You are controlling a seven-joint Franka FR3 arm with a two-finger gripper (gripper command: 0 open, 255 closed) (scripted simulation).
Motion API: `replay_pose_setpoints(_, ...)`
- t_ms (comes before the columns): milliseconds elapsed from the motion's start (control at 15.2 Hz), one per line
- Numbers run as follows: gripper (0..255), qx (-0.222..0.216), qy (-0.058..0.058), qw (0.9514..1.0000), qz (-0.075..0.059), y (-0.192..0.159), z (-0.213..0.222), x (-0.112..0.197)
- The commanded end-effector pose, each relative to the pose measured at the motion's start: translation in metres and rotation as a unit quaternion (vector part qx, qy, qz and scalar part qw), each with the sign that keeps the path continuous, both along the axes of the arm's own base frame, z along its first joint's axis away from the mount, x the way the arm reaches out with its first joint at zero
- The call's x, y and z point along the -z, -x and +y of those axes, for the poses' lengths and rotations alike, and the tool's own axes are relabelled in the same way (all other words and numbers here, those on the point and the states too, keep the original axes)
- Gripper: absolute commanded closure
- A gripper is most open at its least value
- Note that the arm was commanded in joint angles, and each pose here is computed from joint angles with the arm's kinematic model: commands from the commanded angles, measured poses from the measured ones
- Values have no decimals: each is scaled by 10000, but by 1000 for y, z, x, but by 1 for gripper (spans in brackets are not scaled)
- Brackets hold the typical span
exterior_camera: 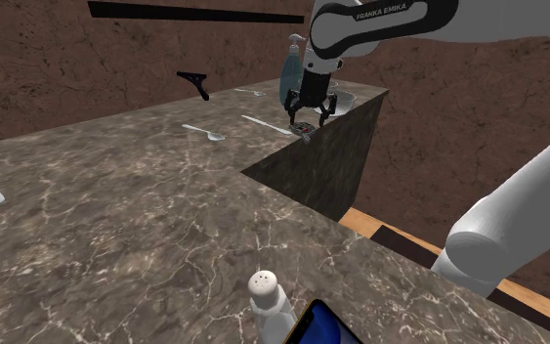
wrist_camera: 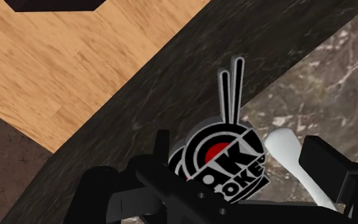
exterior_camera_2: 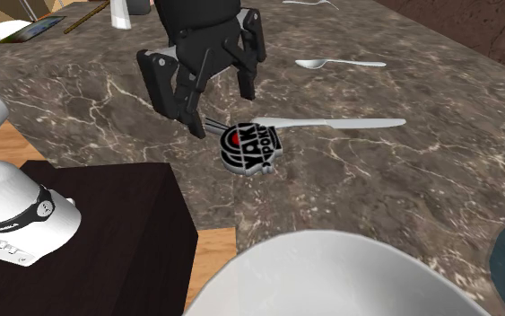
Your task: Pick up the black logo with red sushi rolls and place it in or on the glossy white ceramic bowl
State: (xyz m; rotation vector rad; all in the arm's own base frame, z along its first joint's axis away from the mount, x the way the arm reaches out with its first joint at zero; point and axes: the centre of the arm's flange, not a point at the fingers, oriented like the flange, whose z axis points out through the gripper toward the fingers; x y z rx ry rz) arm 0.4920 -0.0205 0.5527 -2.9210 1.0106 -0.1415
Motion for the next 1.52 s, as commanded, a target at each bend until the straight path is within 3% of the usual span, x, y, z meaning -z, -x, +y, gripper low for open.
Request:
replay_pose_setpoints(0, 0, 13, 1, 10000, -4, -2, 0, 10)
replay_pose_setpoints(198, 0, 13, 1, 10000, -4, -4, 0, 29)
replay_pose_setpoints(726, 0, 13, 1, 10000, -4, -4, 0, 29)
replay_pose_setpoints(792, 255, 13, 1, 10000, -4, -4, 0, 29)
replay_pose_setpoints(1452, 255, 13, 1, 10000, -4, -4, 0, 24)
